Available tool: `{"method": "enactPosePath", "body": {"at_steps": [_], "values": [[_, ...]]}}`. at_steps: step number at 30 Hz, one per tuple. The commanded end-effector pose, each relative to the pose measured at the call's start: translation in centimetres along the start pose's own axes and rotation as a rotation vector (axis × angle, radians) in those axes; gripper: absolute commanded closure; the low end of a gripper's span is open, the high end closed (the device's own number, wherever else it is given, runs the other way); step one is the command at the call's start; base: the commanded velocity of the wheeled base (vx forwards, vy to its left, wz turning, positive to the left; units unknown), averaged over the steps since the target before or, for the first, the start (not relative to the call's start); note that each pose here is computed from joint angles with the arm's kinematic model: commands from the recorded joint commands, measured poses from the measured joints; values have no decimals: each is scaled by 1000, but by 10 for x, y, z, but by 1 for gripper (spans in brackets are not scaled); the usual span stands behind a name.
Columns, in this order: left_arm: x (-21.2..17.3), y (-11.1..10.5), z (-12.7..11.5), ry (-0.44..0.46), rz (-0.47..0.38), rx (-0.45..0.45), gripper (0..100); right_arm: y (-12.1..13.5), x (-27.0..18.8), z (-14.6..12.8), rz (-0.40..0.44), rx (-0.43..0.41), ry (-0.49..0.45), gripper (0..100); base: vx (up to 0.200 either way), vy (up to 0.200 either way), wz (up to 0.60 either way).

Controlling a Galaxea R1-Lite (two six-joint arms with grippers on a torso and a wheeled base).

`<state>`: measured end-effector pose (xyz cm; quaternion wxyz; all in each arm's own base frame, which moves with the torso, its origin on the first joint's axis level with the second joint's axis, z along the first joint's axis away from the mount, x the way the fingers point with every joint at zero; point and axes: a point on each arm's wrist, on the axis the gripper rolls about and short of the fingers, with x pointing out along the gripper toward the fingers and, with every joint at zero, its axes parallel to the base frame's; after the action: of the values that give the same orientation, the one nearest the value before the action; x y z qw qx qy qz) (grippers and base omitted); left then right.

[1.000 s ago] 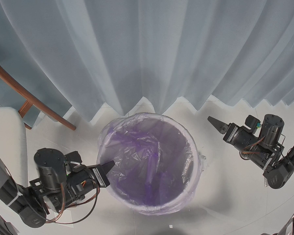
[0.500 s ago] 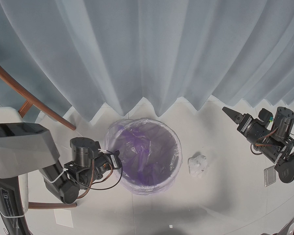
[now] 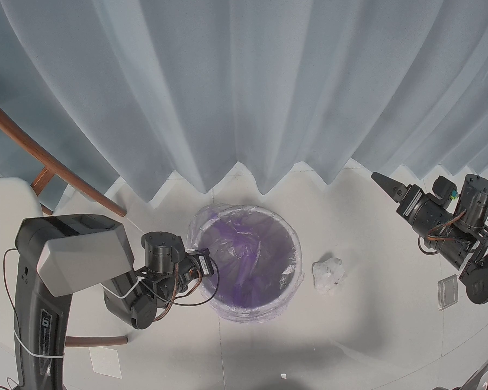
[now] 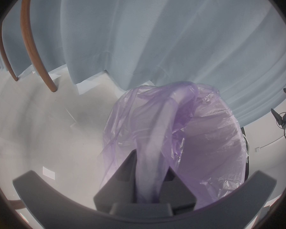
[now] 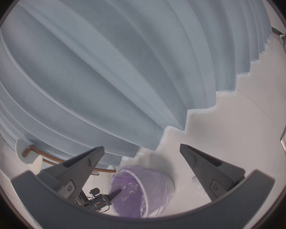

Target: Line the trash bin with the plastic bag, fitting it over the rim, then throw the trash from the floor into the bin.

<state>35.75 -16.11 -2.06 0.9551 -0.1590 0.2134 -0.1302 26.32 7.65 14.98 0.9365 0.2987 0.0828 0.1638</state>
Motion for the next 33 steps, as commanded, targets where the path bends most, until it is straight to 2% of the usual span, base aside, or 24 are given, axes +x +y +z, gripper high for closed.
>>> {"method": "enactPosePath", "body": {"at_steps": [1,2,3,5,8,11,15,16,17,21,26,30,33], "values": [[4,8,-12,40,26,2,100,0,0,0,1,0,0,0,0,0,0],[3,7,-11,37,25,2,100,0,0,-1,1,0,2,0,0,0,0],[3,8,-10,35,27,1,0,1,0,0,2,0,1,0,0,0,0],[2,8,-10,29,24,1,0,1,0,0,3,0,1,0,0,0,0],[-15,1,14,-54,10,-7,0,2,0,-1,5,-2,5,0,0,0,0],[-35,-3,25,-83,-8,-7,0,0,-2,-4,-2,-4,14,0,0,0,0],[-92,-12,51,-146,-40,20,0,-5,-5,-11,-23,-32,45,0,0,0,0],[-93,-11,52,-147,-41,21,0,-5,-5,-11,-23,-33,45,0,0,0,0],[-117,-7,54,-131,-43,40,0,-7,-5,-14,-31,-38,57,0,0,0,0],[-153,-4,44,-72,-79,53,0,-12,3,-21,-51,-43,83,0,-200,0,0],[-173,-9,49,-100,-107,57,0,-31,25,-38,-97,-146,150,0,-200,0,0],[-186,-6,50,-110,-103,53,0,-41,53,-46,-102,-169,163,0,-200,0,0],[-203,-3,49,-116,-100,51,0,-52,77,-57,-133,-170,217,0,-200,0,0]]}}
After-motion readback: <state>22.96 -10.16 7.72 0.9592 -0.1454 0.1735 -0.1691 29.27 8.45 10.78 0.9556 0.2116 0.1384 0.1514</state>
